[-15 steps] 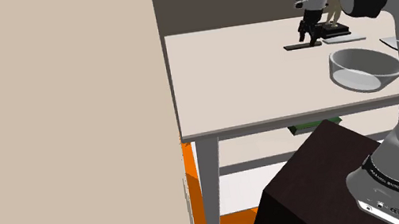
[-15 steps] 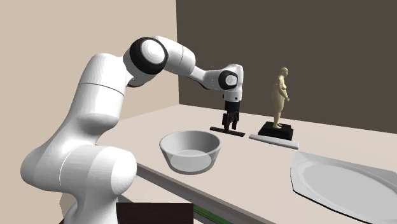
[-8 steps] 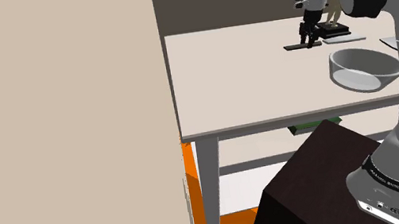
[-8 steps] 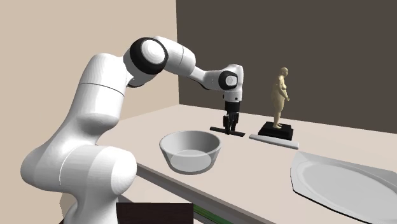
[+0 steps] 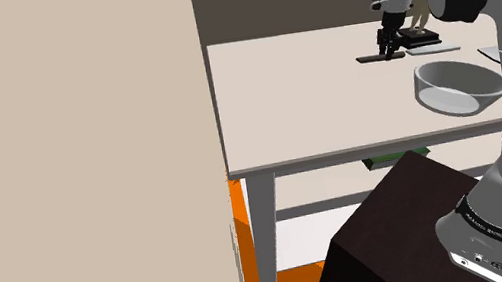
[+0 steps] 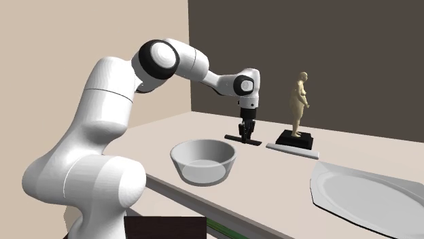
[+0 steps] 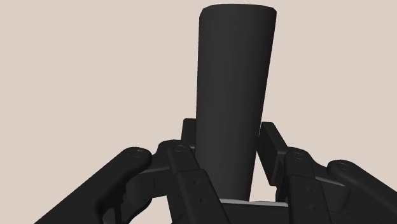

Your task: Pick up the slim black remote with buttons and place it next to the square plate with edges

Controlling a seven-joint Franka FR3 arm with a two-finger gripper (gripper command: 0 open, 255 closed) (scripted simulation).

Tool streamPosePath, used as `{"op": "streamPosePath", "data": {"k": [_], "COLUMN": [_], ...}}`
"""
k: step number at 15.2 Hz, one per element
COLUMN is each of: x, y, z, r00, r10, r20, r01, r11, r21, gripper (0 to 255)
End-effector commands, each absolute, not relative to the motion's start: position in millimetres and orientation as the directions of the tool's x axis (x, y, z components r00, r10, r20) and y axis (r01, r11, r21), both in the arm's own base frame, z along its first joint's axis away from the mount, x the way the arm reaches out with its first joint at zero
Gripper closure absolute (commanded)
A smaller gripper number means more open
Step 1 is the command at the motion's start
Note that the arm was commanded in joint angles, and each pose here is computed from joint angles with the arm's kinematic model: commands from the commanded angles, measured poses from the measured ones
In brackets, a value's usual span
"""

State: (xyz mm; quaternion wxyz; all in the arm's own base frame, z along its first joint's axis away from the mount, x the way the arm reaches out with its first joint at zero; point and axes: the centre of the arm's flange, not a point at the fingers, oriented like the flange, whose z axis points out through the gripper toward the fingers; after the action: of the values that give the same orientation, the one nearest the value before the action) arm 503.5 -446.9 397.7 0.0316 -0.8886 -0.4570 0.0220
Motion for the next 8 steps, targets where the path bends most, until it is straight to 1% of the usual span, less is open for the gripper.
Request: {"op": "streamPosePath", "data": {"k": [1,8], "x": [503.4,503.4], "y": [-446.6,-446.6], "z": [395.8,432.8], "r00": [0.582,0.582], "r10": [0.813,0.813], "r20": [-0.011,-0.011], "r01": [0.810,0.810], "r11": [-0.581,-0.581], "r21": [-0.081,-0.081], "gripper": [255,255]}}
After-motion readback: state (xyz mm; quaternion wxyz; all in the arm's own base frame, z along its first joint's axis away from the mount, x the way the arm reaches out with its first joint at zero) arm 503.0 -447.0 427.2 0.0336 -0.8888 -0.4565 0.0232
